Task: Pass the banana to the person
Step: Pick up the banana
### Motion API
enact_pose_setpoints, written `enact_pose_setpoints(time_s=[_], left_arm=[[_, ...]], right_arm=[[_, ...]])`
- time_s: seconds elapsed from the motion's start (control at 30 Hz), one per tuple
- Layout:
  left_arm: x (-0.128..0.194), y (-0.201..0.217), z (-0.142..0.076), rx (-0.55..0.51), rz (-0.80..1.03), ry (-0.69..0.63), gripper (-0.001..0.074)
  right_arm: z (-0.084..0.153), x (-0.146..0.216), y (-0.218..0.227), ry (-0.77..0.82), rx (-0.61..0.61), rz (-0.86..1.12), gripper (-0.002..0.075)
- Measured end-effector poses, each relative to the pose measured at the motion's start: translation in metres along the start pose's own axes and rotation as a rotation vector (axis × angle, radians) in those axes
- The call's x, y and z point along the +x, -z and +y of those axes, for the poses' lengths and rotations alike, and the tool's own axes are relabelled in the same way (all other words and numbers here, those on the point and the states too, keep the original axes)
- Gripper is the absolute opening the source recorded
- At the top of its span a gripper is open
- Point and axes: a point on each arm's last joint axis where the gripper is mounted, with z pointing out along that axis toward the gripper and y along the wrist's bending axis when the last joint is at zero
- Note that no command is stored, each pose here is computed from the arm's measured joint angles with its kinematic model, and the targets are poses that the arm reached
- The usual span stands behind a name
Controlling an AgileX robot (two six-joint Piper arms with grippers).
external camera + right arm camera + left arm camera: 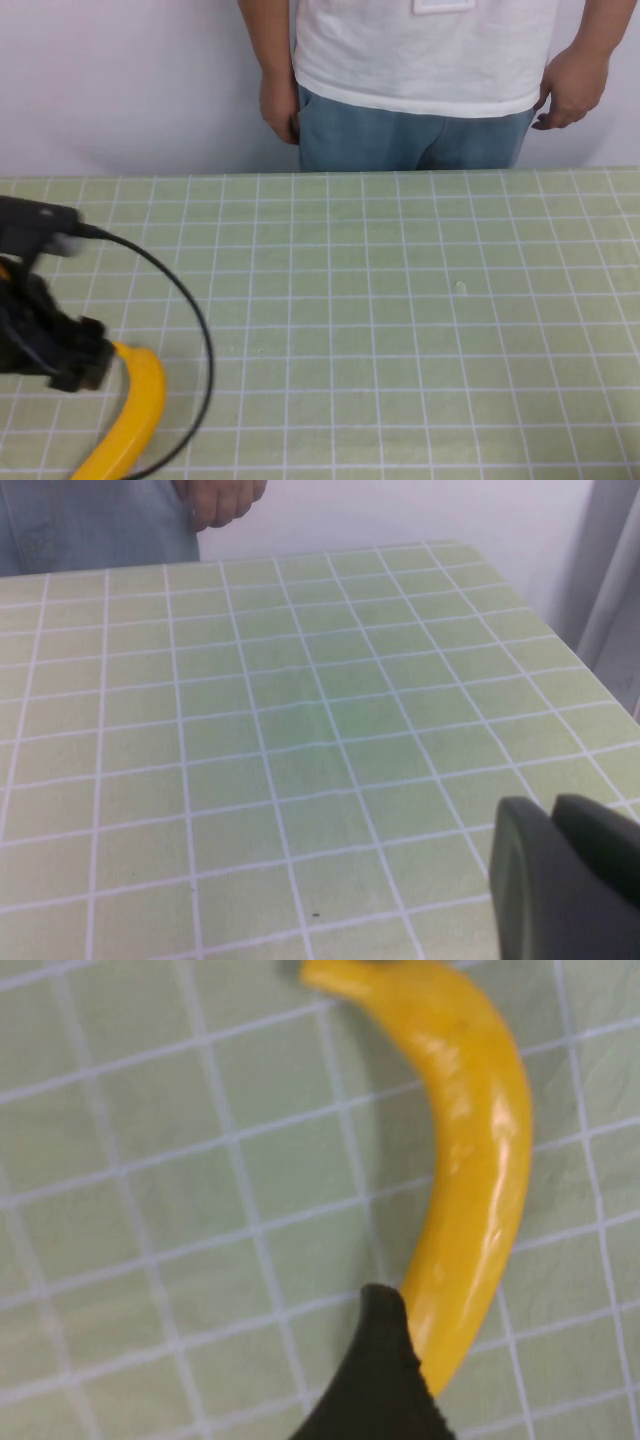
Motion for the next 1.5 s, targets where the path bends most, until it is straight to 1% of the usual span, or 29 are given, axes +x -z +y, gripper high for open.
enact_pose_setpoints(time_s=[0.07,0.13,0.27,0.33,0.47,0.63,0.97,1.03,1.07,1.13,1.23,1.37,1.5], left_arm=[[-0.004,-0.014,-0.007,0.008,0.003,-0.022,0.0494],[-0.001,-0.031,-0.010,0.015,0.021,-0.027,0.0494],[0.017,-0.061,-0.013,0.021,0.070,-0.017,0.0495],[0.026,-0.071,-0.014,0.022,0.065,0.001,0.0495],[0.039,-0.087,-0.016,0.020,0.028,0.031,0.0495],[0.041,-0.094,-0.016,0.017,0.004,0.062,0.0495],[0.043,-0.133,-0.018,0.044,0.131,0.112,0.0491],[0.044,-0.136,-0.019,0.046,0.149,0.117,0.0456],[0.044,-0.136,-0.019,0.046,0.149,0.118,0.0416],[0.044,-0.136,-0.019,0.047,0.157,0.118,0.0288],[0.044,-0.135,-0.019,0.052,0.188,0.113,0.0283],[0.034,-0.128,-0.018,0.063,0.212,0.072,0.0284],[0.020,-0.108,-0.017,0.064,0.171,0.036,0.0284]], right_arm=[[0.000,0.000,0.000,0.000,0.000,0.000,-0.0011],[0.000,0.000,0.000,0.000,0.000,0.000,-0.0011],[0.000,0.000,0.000,0.000,0.000,0.000,-0.0011],[0.000,0.000,0.000,0.000,0.000,0.000,-0.0011],[0.000,0.000,0.000,0.000,0.000,0.000,-0.0011],[0.000,0.000,0.000,0.000,0.000,0.000,-0.0011],[0.000,0.000,0.000,0.000,0.000,0.000,-0.0011],[0.000,0.000,0.000,0.000,0.000,0.000,-0.0011],[0.000,0.000,0.000,0.000,0.000,0.000,-0.0011],[0.000,0.000,0.000,0.000,0.000,0.000,-0.0011],[0.000,0.000,0.000,0.000,0.000,0.000,-0.0011],[0.000,0.000,0.000,0.000,0.000,0.000,-0.0011],[0.000,0.000,0.000,0.000,0.000,0.000,-0.0011]])
